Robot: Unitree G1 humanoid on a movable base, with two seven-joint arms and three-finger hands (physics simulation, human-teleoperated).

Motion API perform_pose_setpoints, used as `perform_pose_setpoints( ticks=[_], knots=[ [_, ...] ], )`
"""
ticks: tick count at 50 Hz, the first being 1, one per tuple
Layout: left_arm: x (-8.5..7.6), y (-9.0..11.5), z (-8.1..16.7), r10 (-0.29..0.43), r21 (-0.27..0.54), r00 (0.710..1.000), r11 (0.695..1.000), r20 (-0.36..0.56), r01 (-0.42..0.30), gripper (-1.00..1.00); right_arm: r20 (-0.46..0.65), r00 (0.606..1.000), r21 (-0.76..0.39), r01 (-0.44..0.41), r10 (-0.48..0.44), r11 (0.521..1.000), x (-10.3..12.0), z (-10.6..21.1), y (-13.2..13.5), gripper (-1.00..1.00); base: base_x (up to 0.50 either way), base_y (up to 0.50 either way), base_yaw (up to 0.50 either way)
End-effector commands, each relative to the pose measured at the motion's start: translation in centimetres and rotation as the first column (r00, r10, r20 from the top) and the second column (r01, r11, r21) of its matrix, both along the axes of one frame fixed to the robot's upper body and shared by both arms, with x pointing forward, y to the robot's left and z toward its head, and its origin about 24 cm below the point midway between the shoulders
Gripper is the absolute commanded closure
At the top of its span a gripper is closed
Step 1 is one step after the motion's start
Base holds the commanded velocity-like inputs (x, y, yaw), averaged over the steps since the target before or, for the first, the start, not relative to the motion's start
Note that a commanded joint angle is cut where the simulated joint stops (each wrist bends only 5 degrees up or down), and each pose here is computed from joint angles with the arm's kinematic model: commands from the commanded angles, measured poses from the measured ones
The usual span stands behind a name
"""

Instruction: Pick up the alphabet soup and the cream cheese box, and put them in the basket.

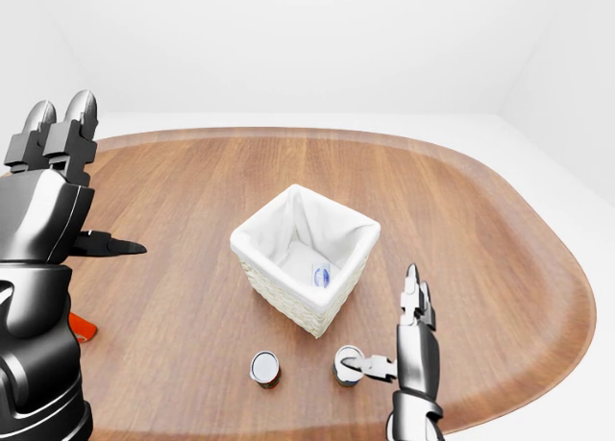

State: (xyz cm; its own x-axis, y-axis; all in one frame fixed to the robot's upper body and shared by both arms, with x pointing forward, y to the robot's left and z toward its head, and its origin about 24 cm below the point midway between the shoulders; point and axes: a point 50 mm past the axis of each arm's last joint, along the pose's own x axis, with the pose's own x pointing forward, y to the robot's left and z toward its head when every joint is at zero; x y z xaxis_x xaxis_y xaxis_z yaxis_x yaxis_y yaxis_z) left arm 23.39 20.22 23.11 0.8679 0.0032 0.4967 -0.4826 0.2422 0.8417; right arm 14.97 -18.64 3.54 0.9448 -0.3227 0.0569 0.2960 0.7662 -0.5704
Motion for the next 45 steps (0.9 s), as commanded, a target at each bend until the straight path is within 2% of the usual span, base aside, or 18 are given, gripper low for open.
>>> perform_pose_setpoints(
  ticks=[1, 5, 22, 45],
  knots=[
    [0.0, 0.0, 0.0, 0.0, 0.0, 1.0, 1.0, 0.0, 0.0, -1.0, -0.036, 0.999, -0.034, -0.027, 0.026, 0.999, -0.2, -0.9, 0.5, -1.0, 0.0, 0.0, 0.0],
    [0.0, 0.0, -0.1, 0.001, -0.003, 1.0, 1.0, 0.0, -0.001, -1.0, -0.035, 0.999, -0.036, -0.015, 0.014, 0.999, 0.0, -1.1, 0.4, -1.0, 0.0, 0.0, 0.0],
    [-0.1, 0.0, 0.0, 0.002, 0.005, 1.0, 1.0, -0.002, -0.002, -1.0, -0.121, 0.991, -0.089, -0.073, 0.062, 0.993, 0.7, -3.9, 1.5, -1.0, 0.0, 0.0, 0.0],
    [0.1, 0.0, -0.1, 0.003, -0.001, 1.0, 1.0, -0.002, -0.003, -1.0, -0.172, 0.978, -0.124, -0.144, 0.122, 0.982, 0.5, -5.2, 2.6, -1.0, 0.0, 0.0, 0.0]
  ],
)
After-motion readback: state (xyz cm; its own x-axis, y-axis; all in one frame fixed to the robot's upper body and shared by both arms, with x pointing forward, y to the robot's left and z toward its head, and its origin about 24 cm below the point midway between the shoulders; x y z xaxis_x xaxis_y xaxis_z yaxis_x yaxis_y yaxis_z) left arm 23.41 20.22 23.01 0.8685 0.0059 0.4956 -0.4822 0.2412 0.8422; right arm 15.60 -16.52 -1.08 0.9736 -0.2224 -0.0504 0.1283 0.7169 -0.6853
